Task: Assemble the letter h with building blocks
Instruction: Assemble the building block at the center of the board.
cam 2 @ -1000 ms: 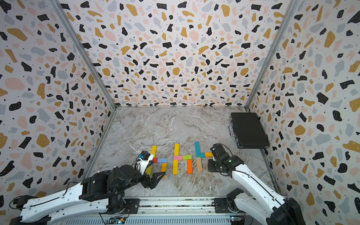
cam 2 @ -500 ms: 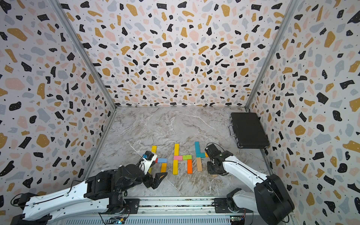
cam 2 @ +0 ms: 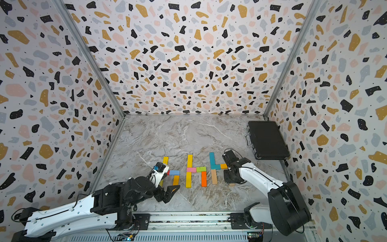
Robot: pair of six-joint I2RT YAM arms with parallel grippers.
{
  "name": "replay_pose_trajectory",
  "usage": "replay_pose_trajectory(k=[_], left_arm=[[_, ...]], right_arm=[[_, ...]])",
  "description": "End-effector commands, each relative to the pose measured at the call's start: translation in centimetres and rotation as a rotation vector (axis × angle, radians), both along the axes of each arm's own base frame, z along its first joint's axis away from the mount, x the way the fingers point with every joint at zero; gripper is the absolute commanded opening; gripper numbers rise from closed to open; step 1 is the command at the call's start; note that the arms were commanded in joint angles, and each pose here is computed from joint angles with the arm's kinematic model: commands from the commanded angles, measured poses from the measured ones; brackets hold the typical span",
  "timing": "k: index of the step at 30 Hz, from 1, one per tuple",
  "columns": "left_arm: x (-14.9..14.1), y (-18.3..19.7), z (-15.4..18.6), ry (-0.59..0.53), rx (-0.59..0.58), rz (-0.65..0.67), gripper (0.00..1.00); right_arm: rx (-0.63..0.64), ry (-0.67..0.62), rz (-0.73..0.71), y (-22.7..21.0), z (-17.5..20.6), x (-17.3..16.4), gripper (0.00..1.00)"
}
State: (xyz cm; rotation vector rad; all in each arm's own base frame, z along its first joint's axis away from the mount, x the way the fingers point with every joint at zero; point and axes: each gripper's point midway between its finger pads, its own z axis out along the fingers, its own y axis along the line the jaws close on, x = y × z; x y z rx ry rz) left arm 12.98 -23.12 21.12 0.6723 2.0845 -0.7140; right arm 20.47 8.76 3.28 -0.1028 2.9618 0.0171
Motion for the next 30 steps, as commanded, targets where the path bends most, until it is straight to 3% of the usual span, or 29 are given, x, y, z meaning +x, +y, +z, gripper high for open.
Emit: replay_pose_trajectory(k=[1, 16, 30], left_arm=[[0.3, -0.5, 2.1, -0.025, -0.047, 0.0, 0.99], [0.5, -1.0, 2.5, -0.017, -0.039, -0.002, 0.99], [0.7, -1.1, 2.3, -0.014, -0.03, 0.002, 0.99]], right_arm=[[0.036, -0.018, 0.033, 0.8, 0.9, 0.6, 0.17], [0.01, -0.017, 0.01, 0.1, 0.5, 1.0, 0.17], [0.061, -0.009, 0.016, 0.9, 0.3, 1.8, 0.18]])
